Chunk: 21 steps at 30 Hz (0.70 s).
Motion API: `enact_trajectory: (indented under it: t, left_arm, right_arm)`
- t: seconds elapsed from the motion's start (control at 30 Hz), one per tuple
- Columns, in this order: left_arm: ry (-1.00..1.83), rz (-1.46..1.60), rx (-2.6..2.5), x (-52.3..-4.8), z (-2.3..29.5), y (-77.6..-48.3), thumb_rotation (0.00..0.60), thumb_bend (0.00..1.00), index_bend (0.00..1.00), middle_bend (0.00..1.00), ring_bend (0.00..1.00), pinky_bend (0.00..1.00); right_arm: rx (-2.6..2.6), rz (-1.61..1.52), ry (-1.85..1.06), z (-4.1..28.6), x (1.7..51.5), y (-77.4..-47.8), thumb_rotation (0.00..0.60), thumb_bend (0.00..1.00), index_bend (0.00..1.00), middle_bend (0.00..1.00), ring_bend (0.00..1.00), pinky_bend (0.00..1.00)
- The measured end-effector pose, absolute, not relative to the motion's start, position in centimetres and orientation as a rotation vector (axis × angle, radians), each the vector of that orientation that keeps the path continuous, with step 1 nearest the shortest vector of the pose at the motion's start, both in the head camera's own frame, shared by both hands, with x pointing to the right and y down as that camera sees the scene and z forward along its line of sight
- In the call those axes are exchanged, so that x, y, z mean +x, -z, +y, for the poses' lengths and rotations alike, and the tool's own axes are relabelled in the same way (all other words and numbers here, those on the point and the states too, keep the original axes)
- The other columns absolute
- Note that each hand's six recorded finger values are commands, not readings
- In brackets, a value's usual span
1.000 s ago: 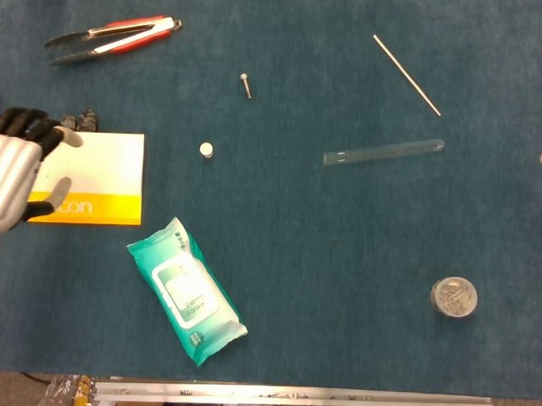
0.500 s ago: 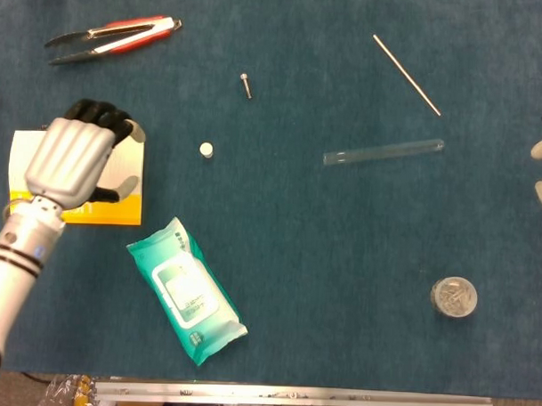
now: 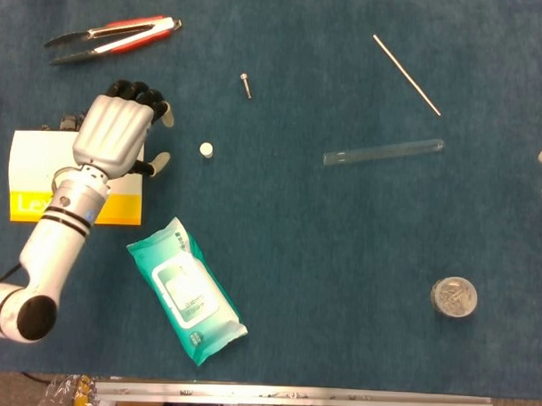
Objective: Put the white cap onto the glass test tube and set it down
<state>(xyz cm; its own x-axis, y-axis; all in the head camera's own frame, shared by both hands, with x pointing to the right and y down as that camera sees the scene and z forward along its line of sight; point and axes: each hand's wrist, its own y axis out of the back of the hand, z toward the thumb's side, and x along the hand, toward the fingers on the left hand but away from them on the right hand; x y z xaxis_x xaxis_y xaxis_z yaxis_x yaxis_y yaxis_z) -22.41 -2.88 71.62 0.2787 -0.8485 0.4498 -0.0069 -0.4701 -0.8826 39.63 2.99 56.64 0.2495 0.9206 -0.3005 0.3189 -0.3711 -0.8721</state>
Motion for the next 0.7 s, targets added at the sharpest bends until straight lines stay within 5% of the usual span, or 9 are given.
enact_trajectory:
  t: [0.7]
  left_arm:
    - [1.287,0.742,-1.763,-18.6,-2.9,-75.6,0.500,0.26,0.40,0.25,0.14,0.13]
  right_arm:
    - [-1.816,-1.161,-1.144,3.4,41.0,-56.5,0.600,0.27,0.45,0.28,0.20,0.36]
